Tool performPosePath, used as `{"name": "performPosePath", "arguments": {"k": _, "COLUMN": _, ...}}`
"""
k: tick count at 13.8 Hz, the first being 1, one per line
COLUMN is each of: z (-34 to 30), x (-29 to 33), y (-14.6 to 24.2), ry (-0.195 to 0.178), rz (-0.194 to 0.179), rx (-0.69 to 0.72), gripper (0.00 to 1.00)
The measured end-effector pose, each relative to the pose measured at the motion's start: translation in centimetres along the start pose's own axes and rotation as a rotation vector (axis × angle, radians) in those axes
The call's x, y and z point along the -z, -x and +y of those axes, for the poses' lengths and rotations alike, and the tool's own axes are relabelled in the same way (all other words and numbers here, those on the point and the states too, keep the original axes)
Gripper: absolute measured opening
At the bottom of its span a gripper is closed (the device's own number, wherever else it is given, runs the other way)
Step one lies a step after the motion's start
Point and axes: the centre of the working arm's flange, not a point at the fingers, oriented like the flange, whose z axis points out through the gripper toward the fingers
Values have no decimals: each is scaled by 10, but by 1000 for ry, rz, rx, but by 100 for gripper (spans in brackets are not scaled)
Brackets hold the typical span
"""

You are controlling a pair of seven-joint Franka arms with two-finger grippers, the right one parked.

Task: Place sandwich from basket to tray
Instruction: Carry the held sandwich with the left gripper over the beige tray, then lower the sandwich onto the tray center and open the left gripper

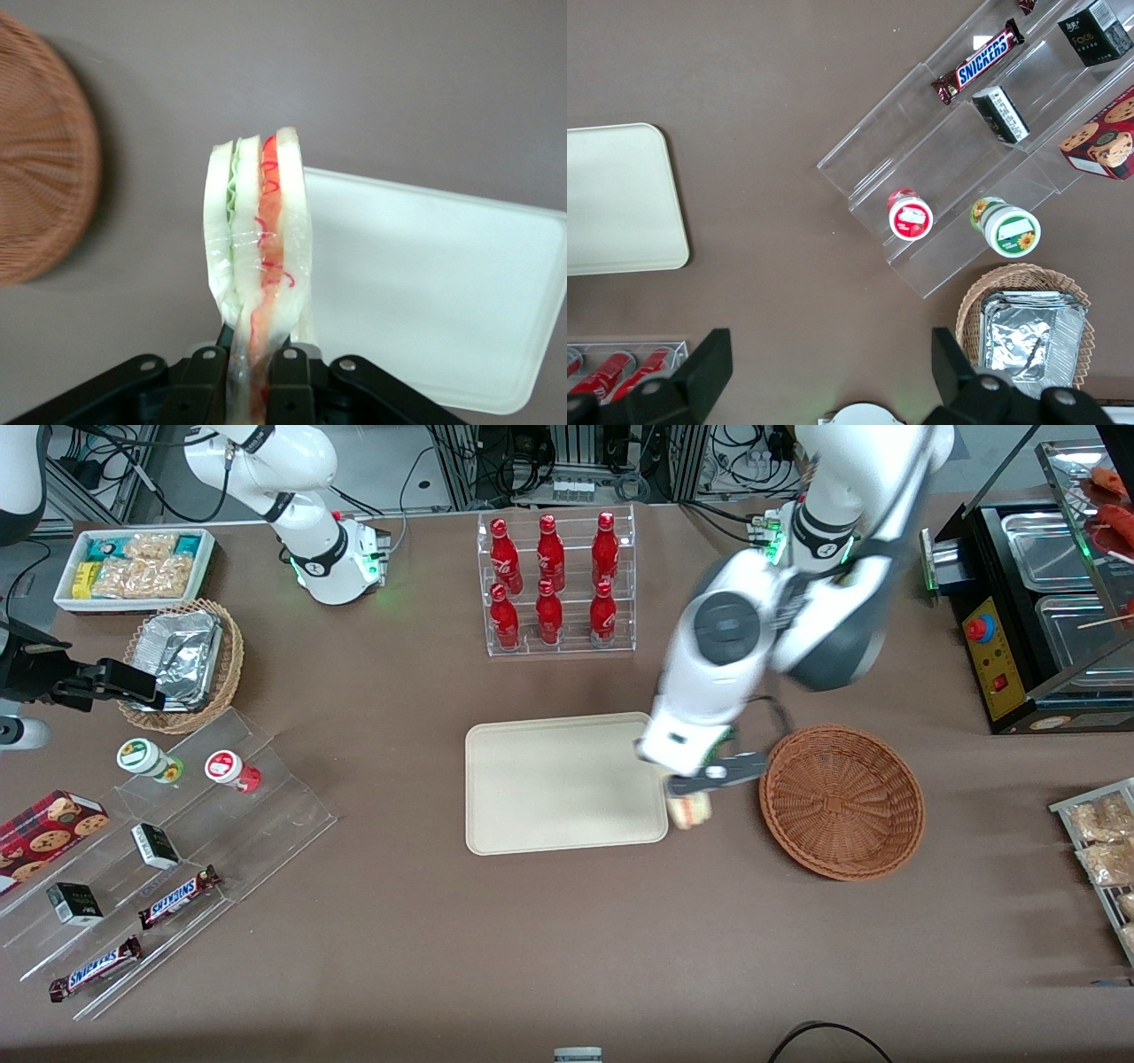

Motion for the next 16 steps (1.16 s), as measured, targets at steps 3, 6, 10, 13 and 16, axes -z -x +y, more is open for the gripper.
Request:
{"name": "performPosePath", "arguments": {"k": 3, "z": 53, "x": -44, "y": 20, "ry": -4, "rz": -10, "rx": -62, "gripper": 16}}
{"name": "performPosePath", "arguments": {"k": 6, "z": 91, "x": -82, "y": 32, "ry": 37, "rz": 16, "rx": -105, "gripper": 16}}
{"name": "performPosePath", "arguments": {"k": 10, "z": 118, "x": -133, "y": 52, "ry": 13, "rz": -7, "rx": -146, "gripper": 16}}
{"name": "performPosePath", "arguments": {"k": 13, "z": 123, "x": -157, "y": 52, "ry": 18, "rz": -6, "rx": -168, "gripper": 16}}
{"name": "performPosePath", "arguments": {"k": 16, "z": 128, "x": -175, "y": 56, "ry": 14, "rz": -6, "rx": -187, "gripper": 16}}
